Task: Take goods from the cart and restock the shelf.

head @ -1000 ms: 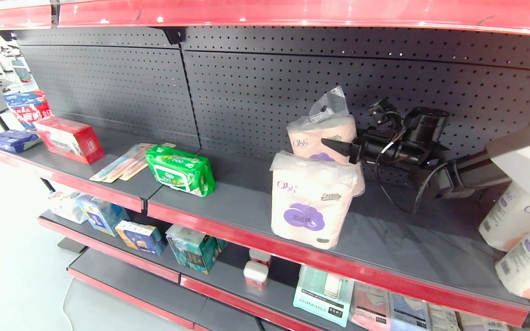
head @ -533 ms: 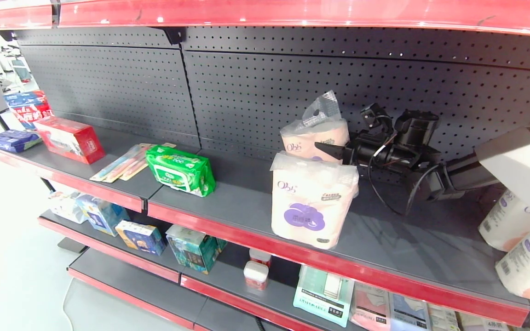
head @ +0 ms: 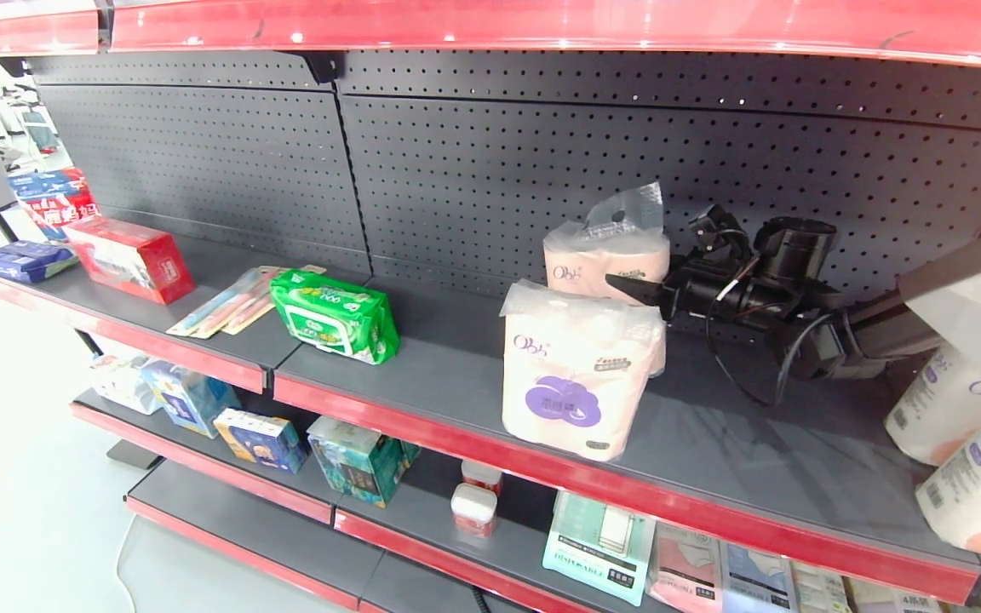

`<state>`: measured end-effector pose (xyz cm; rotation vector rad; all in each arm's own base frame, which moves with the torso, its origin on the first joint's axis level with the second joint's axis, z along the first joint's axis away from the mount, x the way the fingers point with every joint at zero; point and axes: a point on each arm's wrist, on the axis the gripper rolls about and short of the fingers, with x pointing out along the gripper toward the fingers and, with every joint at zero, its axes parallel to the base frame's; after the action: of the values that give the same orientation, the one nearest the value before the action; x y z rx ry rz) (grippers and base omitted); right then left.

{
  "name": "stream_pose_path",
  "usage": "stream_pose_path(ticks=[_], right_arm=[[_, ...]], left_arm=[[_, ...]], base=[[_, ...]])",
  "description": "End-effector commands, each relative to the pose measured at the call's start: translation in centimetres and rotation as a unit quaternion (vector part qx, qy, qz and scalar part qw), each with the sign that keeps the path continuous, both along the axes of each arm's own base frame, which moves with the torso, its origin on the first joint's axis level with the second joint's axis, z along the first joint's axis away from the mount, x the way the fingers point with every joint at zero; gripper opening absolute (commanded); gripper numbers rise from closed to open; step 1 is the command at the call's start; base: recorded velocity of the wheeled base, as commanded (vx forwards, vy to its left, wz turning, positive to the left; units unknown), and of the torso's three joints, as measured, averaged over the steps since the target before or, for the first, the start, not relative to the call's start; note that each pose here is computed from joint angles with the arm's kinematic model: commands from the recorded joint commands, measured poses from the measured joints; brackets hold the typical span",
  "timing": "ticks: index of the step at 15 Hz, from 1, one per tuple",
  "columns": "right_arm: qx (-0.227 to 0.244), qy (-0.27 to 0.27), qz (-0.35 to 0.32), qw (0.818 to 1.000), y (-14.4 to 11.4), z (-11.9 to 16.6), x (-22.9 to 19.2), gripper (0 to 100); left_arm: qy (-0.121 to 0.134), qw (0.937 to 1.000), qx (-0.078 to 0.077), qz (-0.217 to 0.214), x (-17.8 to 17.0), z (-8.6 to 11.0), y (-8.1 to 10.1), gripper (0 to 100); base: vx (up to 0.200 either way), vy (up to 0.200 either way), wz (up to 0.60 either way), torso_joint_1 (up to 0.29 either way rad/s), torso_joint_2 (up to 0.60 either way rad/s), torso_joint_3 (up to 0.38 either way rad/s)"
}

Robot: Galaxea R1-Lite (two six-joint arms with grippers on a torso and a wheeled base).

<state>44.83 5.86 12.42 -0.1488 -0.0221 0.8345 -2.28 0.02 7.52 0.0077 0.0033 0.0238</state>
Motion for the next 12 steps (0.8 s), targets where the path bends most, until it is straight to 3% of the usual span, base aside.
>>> stream_pose_path(ticks=[1, 7, 12], right_arm=[[-0.003, -0.001, -0.005, 1.0, -1.1, 0.4, -0.6, 0], [-0.038, -0.004, 0.012, 0.999, -3.8, -0.4, -3.0, 0], [-0.041, -0.01, 0.023, 0.999, -4.3, -0.2, -3.5, 0]], left_arm=[[0.0, 1.0, 0.0, 0.0, 0.0, 0.0, 0.0, 100], [0.0, 1.0, 0.0, 0.0, 0.0, 0.0, 0.0, 100], [-0.001, 1.0, 0.0, 0.0, 0.0, 0.0, 0.0, 100]], base=[[0.0, 0.0, 0.0, 0.0, 0.0, 0.0], [0.0, 0.0, 0.0, 0.0, 0.0, 0.0], [0.0, 0.0, 0.0, 0.0, 0.0, 0.0]])
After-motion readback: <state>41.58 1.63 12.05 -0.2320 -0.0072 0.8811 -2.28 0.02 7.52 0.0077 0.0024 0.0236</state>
